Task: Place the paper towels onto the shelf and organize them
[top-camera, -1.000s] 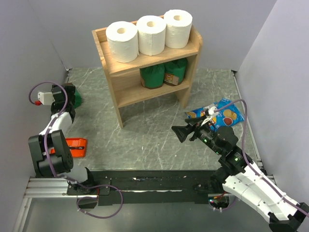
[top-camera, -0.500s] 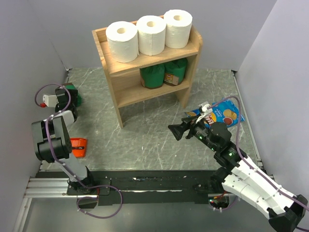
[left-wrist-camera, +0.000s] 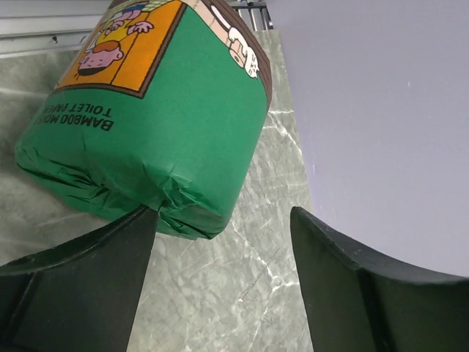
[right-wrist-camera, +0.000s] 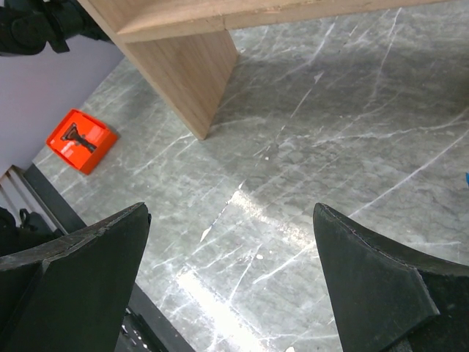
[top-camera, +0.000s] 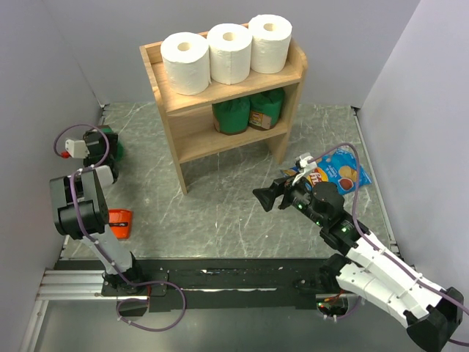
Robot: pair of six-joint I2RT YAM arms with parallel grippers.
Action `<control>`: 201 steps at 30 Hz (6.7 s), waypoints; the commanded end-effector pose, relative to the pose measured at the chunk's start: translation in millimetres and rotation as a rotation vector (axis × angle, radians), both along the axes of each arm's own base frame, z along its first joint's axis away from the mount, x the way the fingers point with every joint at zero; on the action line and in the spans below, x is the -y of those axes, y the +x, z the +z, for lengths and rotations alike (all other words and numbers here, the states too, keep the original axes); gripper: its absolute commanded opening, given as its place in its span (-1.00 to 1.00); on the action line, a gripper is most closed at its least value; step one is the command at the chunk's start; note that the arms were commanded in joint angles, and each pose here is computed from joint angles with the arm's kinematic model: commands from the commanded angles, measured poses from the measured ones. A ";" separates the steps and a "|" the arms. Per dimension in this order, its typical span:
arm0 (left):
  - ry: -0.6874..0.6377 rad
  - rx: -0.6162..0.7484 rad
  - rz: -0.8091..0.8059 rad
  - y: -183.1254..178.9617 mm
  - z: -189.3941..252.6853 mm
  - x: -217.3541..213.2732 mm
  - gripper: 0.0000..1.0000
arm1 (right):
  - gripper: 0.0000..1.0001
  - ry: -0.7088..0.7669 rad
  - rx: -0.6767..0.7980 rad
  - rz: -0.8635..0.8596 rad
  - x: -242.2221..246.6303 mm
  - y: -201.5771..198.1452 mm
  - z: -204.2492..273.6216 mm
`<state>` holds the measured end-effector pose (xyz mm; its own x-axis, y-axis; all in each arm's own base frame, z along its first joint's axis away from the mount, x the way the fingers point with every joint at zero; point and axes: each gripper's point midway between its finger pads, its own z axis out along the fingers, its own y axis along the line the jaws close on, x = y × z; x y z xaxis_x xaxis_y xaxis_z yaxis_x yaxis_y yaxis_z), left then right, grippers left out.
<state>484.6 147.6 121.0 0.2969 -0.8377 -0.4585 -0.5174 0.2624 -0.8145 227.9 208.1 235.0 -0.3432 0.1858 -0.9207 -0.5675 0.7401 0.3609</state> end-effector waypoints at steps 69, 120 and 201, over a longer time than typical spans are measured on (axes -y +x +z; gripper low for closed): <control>0.407 -0.545 -0.274 -19.1 29.7 -0.4 0.89 | 0.99 0.082 0.171 -0.093 53.6 -39.2 67.3; 0.712 -0.817 -0.499 9.8 22.1 1.7 0.92 | 0.99 -0.008 0.216 -0.092 37.7 -11.2 67.5; 1.894 -1.169 -0.635 6.9 0.6 -17.9 0.14 | 0.99 -0.056 0.178 -0.033 29.1 -14.5 42.5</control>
<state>479.5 167.4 95.7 -0.6204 0.7331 -0.2786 0.0743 0.4086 0.9097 213.6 178.1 262.8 -0.2125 0.1197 -0.9698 -0.5795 0.7837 0.2237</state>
